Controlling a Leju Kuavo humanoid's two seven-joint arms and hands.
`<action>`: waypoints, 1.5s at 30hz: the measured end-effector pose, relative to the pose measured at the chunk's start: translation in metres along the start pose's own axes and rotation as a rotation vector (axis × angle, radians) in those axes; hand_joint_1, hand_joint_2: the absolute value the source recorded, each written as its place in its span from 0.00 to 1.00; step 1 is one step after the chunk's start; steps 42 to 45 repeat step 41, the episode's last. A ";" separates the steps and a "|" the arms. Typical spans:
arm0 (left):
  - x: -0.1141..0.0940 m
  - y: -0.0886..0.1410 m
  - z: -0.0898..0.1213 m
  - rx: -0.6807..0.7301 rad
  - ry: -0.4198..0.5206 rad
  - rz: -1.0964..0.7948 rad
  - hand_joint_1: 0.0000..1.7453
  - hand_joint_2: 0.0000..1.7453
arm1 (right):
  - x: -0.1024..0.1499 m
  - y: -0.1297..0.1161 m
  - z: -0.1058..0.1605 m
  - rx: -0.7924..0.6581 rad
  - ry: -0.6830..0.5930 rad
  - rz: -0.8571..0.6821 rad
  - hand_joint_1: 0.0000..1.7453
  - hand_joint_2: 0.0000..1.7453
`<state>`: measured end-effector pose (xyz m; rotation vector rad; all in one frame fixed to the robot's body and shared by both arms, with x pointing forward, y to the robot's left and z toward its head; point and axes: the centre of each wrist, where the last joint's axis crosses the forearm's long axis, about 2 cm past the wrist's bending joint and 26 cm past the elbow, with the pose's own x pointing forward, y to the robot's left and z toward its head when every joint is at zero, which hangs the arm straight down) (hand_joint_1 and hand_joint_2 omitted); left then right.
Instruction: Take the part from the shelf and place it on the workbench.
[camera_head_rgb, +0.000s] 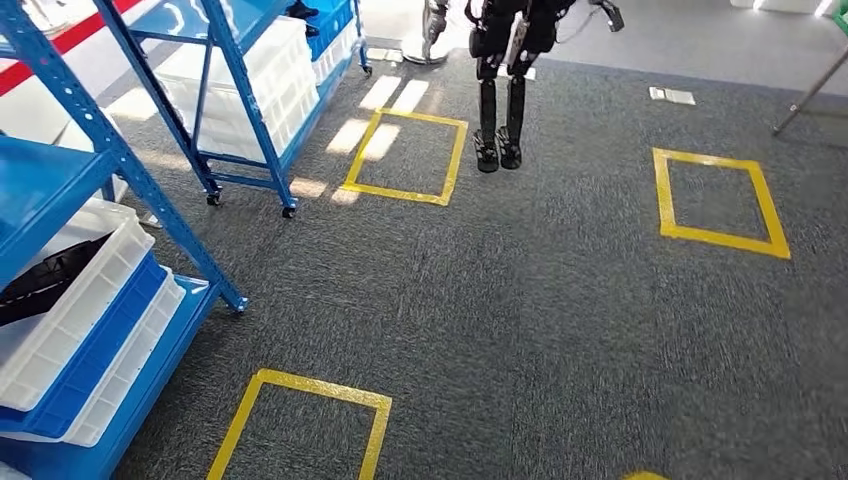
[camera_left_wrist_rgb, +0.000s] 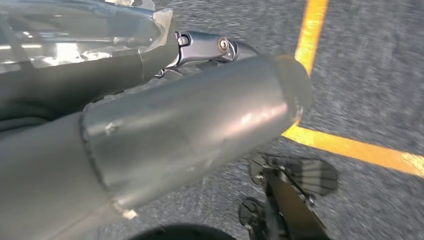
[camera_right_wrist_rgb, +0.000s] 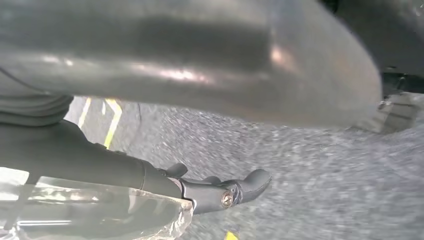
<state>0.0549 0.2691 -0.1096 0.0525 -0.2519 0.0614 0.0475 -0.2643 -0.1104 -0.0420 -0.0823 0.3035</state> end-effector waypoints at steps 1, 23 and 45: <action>0.001 -0.001 0.000 -0.001 0.005 -0.002 0.00 0.00 | 0.000 0.000 0.000 0.000 0.002 0.002 0.00 0.00; -0.003 -0.011 0.002 -0.033 0.054 -0.024 0.00 0.00 | -0.004 0.002 0.000 0.009 0.014 0.013 0.00 0.00; -0.001 -0.013 0.002 -0.036 0.050 -0.030 0.00 0.00 | -0.006 0.002 0.000 0.006 0.008 0.016 0.00 0.00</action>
